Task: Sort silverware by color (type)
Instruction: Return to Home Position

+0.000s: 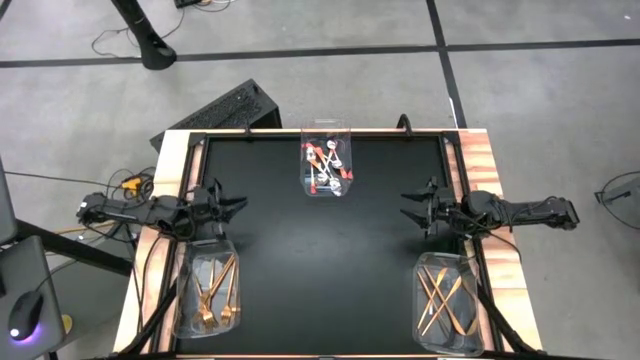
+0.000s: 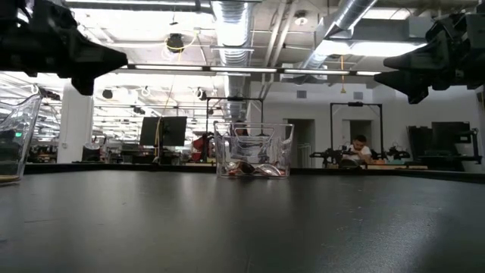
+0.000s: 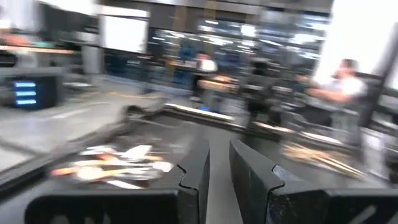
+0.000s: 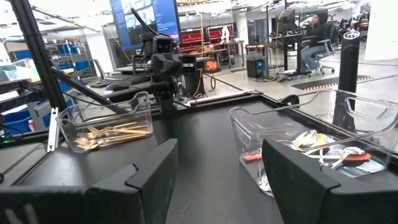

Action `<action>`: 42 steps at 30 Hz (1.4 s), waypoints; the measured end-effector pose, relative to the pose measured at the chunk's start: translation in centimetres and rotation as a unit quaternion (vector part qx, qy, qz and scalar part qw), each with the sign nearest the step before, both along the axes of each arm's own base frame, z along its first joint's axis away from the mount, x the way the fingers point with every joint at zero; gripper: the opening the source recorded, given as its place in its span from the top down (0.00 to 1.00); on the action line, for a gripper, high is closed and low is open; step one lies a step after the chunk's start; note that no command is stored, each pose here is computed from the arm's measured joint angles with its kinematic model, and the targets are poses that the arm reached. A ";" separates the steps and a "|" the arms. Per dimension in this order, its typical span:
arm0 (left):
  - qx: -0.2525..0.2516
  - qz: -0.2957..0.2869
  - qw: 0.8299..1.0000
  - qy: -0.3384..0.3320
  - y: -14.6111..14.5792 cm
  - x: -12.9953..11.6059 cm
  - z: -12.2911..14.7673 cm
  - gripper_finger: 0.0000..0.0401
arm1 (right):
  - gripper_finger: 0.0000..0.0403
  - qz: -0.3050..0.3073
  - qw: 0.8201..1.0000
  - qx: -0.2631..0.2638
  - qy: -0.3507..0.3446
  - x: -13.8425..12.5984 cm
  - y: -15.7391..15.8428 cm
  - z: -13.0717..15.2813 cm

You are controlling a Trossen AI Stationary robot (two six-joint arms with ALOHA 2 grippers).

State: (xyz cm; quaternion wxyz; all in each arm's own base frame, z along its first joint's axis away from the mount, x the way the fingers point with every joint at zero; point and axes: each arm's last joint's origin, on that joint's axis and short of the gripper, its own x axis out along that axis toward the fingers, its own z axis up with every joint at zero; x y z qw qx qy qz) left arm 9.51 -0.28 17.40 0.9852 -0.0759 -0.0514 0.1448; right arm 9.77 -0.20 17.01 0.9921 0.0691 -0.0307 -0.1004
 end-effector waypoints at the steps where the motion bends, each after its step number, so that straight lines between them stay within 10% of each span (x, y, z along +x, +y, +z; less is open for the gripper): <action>1: 0.003 -0.025 1.000 0.001 -0.1 0.1 0.0 0.87 | 0.37 0.000 1.000 0.000 0.000 0.0 0.0 0.0; 6: 0.001 -0.100 0.995 0.008 -0.3 0.2 -0.2 0.87 | 0.37 0.000 1.000 0.000 0.001 0.0 0.0 0.0; 42: 0.002 -0.101 0.995 0.009 -0.4 0.2 -0.2 0.87 | 0.37 -0.001 1.000 0.000 0.001 0.0 0.0 0.0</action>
